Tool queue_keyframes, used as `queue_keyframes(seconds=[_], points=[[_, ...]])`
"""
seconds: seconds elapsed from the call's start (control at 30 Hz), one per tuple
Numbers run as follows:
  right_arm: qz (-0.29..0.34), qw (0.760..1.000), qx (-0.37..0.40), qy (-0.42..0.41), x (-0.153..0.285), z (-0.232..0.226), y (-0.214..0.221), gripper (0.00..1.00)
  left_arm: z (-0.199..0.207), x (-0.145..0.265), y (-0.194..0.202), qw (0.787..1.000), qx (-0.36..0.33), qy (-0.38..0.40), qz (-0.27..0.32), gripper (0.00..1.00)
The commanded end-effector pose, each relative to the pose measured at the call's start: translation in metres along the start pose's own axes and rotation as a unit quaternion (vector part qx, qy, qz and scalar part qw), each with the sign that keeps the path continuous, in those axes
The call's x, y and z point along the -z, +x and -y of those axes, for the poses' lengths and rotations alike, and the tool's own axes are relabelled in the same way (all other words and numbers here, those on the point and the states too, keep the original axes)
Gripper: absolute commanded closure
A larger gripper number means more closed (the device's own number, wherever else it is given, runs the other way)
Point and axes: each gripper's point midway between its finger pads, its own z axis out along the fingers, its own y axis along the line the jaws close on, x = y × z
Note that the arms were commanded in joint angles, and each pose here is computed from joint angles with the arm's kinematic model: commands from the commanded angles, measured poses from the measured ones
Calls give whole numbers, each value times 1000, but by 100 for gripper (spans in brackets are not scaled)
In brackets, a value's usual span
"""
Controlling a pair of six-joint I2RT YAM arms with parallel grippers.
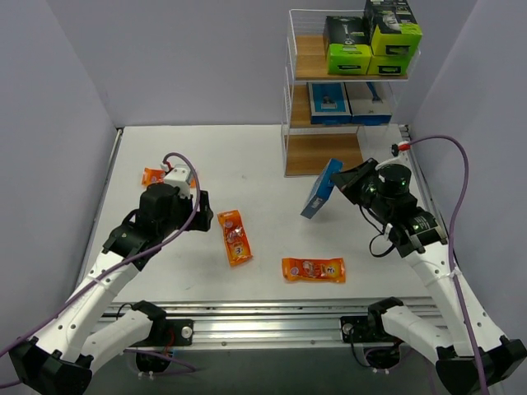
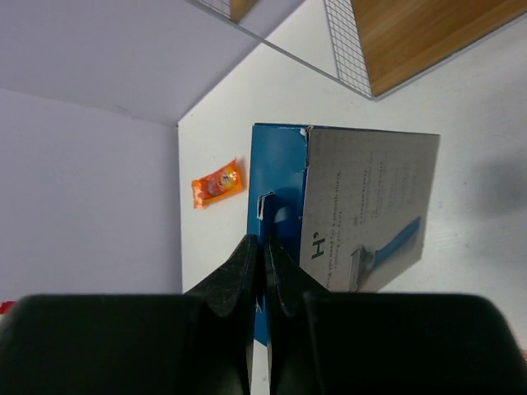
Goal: Place and organize the shaving razors onto the shelf
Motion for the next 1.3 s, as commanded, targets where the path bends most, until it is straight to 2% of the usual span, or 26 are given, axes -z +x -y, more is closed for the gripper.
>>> queue_keyframes(seconds=[0.0, 0.13, 0.23, 0.4, 0.5, 0.53, 0.57, 0.6, 0.63, 0.67, 0.7, 0.73, 0.83, 1.0, 1.03, 1.1, 1.27], points=[[62, 995, -32, -70, 13, -35, -30, 100, 22, 8, -29, 998, 47, 41, 28, 6], [93, 987, -48, -119, 19, -48, -39, 100, 49, 21, -57, 988, 107, 103, 40, 6], [111, 982, -50, -147, 27, -58, -46, 100, 75, 30, -72, 972, 154, 168, 52, 6], [159, 965, -57, -202, 51, -79, -66, 100, 99, 25, -71, 946, 223, 232, 36, 6], [165, 956, -63, -235, 58, -89, -68, 100, 119, 21, -68, 909, 301, 287, 3, 6], [169, 950, -63, -254, 63, -95, -69, 100, 131, 28, -79, 889, 317, 330, 11, 6], [168, 950, -63, -255, 61, -91, -66, 100, 136, 21, -70, 857, 385, 341, -20, 6], [178, 943, -65, -272, 69, -96, -70, 100, 139, 20, -69, 837, 414, 356, -29, 6], [182, 941, -67, -278, 71, -96, -70, 100, 145, 28, -86, 810, 431, 398, -4, 6], [181, 940, -67, -281, 69, -92, -67, 100, 148, 26, -88, 772, 487, 408, -30, 6], [190, 932, -67, -300, 76, -97, -69, 100, 148, 22, -82, 756, 508, 410, -41, 6], [191, 930, -68, -306, 78, -98, -68, 100, 150, 28, -93, 730, 529, 431, -38, 6], [197, 921, -64, -329, 82, -100, -66, 100, 153, 28, -105, 706, 554, 439, -45, 6], [196, 912, -63, -356, 82, -103, -60, 100, 156, 27, -122, 678, 589, 437, -45, 6], [191, 910, -62, -363, 82, -107, -57, 100, 160, 31, -127, 664, 598, 446, -48, 6], [197, 906, -62, -369, 81, -110, -56, 100, 165, 28, -131, 651, 605, 454, -52, 6], [186, 906, -43, -377, 77, -128, -37, 100, 194, 28, -133, 621, 621, 469, -93, 6]])
